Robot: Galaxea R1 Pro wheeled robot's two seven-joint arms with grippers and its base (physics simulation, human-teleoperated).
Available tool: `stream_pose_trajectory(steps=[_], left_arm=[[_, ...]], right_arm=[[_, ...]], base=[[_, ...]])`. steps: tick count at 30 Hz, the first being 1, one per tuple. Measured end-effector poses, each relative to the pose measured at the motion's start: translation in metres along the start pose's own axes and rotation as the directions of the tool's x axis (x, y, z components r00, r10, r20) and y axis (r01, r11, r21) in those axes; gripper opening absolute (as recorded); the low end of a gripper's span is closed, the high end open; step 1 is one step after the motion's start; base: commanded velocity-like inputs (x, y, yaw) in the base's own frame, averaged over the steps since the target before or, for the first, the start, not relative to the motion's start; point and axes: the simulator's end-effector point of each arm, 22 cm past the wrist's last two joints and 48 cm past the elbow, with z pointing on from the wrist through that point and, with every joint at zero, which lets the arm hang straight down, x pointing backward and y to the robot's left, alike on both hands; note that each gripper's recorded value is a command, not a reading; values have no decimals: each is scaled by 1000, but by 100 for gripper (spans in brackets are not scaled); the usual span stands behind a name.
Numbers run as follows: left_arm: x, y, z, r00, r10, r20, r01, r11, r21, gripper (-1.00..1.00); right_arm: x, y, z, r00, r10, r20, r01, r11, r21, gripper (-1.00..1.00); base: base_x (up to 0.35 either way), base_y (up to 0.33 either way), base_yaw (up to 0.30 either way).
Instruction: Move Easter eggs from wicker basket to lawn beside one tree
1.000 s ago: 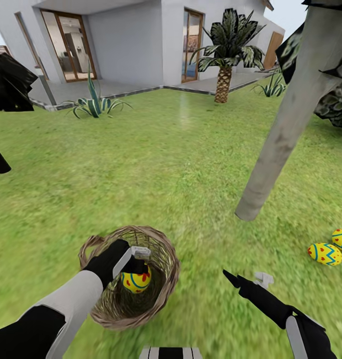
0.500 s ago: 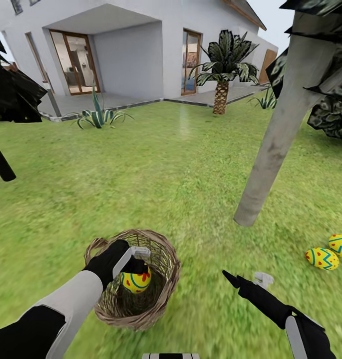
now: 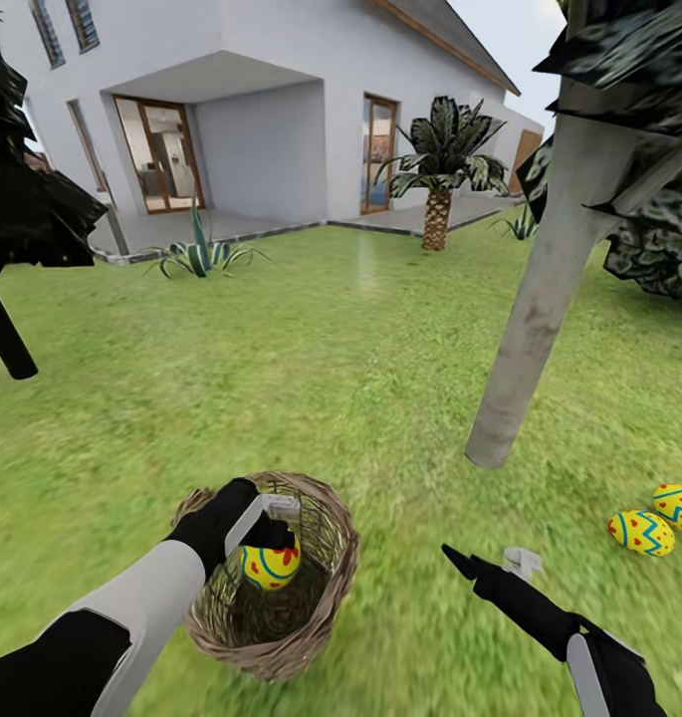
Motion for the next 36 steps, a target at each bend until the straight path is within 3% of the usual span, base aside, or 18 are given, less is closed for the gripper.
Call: stream_pose_trajectory(steps=[7,36], left_arm=[[-7,-1,-15,1000,3,24,-3,1000,-4,-100],[-38,-2,-75,1000,7,23,-7,1000,-7,-100]], right_arm=[[-10,9,-3,1000,-12,19,12,1000,-13,100],[-57,48,-14,1000,-3,11,3,1000,-10,100]], base=[[-38,14,0],[-3,1,0]])
